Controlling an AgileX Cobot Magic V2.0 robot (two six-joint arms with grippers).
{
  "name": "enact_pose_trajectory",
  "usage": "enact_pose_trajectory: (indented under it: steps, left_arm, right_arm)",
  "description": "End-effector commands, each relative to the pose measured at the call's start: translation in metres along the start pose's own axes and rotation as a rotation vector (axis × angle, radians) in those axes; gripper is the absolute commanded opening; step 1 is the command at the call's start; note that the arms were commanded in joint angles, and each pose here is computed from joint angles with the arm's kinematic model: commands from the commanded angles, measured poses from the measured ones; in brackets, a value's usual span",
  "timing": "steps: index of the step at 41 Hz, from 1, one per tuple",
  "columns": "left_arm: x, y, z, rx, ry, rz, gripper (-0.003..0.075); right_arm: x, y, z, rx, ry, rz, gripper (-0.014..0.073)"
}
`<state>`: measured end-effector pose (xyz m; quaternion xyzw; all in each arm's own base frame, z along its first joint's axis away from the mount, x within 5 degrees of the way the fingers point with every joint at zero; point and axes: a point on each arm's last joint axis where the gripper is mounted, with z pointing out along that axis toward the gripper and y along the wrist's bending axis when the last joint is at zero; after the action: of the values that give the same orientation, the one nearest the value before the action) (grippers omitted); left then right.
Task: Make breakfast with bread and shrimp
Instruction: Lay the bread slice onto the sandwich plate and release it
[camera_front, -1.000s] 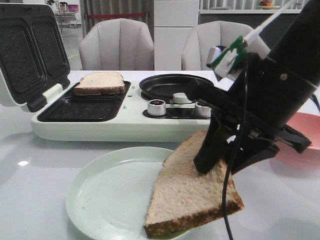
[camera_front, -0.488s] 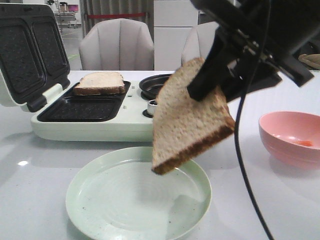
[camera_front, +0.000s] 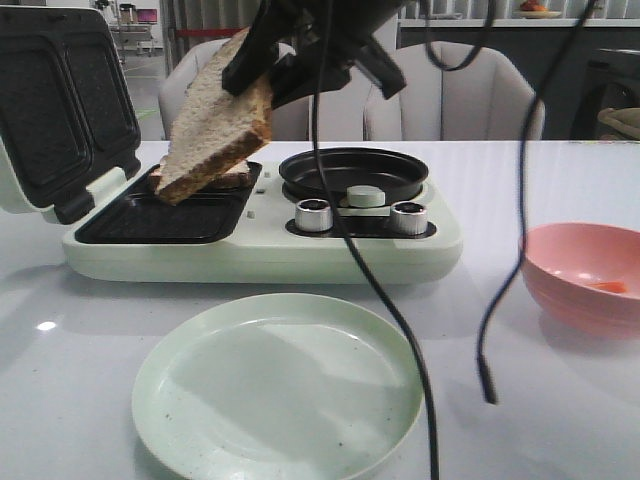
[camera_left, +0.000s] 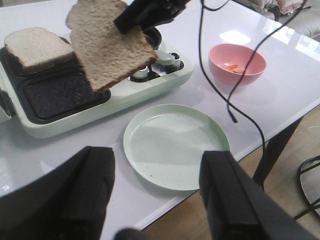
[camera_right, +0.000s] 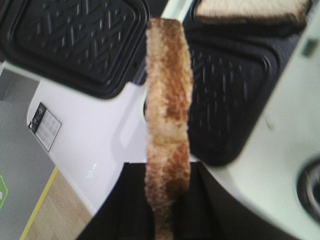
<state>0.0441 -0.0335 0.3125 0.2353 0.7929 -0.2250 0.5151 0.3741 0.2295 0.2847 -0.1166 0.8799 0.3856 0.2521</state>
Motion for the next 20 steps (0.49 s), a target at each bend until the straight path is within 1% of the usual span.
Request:
enact_pose_trajectory:
  steps: [1,8,12,15,20]
  left_arm:
    - [-0.015,-0.003,-0.004,0.028,-0.101,0.006,0.0436]
    - [-0.015,-0.003,-0.004,0.033,-0.100,0.000,0.0436]
    - [-0.015,-0.003,-0.004,0.033,-0.100,0.000,0.0436]
    - [-0.015,-0.003,-0.004,0.033,-0.100,0.000,0.0436]
    - [-0.015,-0.003,-0.004,0.033,-0.100,0.000,0.0436]
  right_arm:
    - [-0.032,0.024,-0.004,-0.077,-0.117,-0.032,0.0081]
    - [-0.048,0.023,0.032,-0.130,-0.125,-0.028,0.0083]
    - [-0.052,0.021,0.048,-0.146,-0.118,-0.037,0.0111]
    - [-0.052,0.017,0.055,-0.149,-0.106,-0.036,0.0176]
    - [-0.050,0.012,0.062,-0.140,-0.095,-0.031,0.0352]
